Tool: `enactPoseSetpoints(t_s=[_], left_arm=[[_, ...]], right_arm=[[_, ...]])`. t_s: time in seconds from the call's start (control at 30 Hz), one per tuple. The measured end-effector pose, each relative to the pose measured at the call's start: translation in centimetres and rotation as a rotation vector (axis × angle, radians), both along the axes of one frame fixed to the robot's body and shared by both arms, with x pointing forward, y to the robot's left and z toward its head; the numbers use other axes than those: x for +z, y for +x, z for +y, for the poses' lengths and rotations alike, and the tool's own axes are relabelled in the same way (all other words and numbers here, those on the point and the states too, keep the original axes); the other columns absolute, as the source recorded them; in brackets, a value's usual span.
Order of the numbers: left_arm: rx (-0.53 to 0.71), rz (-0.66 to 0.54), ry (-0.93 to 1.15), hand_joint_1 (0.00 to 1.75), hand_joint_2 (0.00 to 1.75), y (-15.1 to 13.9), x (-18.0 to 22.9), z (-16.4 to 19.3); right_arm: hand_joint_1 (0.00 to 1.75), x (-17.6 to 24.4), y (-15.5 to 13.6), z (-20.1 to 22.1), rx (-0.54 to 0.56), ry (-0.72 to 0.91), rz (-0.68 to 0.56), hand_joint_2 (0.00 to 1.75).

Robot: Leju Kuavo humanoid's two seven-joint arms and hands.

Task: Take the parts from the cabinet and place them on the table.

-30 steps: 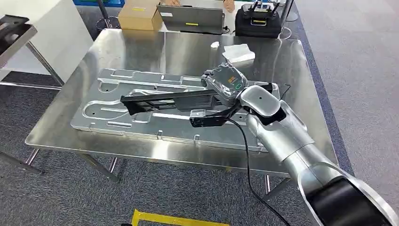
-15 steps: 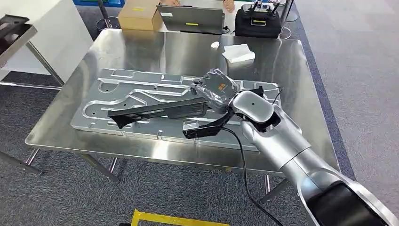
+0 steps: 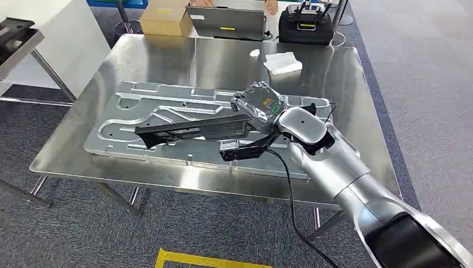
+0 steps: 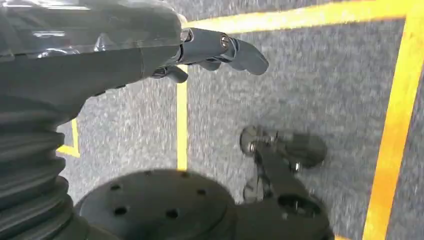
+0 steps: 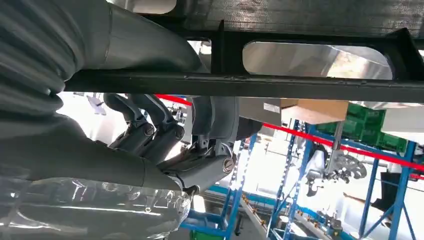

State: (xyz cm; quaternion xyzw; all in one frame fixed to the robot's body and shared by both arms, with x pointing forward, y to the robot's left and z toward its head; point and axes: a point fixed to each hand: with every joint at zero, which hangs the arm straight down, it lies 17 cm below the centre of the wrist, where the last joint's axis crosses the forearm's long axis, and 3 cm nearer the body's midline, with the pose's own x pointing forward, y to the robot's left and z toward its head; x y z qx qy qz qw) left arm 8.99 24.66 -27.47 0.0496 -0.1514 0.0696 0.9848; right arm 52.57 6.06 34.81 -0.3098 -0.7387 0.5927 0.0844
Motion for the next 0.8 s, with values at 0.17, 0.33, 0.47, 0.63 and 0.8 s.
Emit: enactPoseSetpoints(t_s=[0.17, 0.33, 0.47, 0.63, 0.8], left_arm=[[-0.005, 0.001, -0.015, 0.00, 1.75, -0.02, 0.01, -0.31], [-0.004, 0.009, -0.016, 0.00, 1.75, -0.16, -0.04, -0.31], [-0.003, 0.016, -0.012, 0.00, 1.75, -0.29, -0.06, -0.45], [-0.003, 0.027, -0.014, 0.00, 1.75, -0.75, -0.11, -0.78], [-0.003, 0.032, -0.013, 0.00, 1.75, -0.73, -0.12, -0.95]], right_arm=[[1.75, -0.11, 0.09, -0.17, -0.003, -0.002, 0.000, 1.75], [1.75, -0.18, 0.11, -0.23, -0.003, -0.003, 0.000, 1.75], [1.75, -0.16, 0.06, -0.19, 0.000, -0.004, -0.001, 1.75], [1.75, -0.64, 0.09, -0.20, -0.001, -0.011, 0.007, 1.75], [1.75, -0.51, 0.10, -0.10, 0.000, -0.011, 0.007, 1.75]])
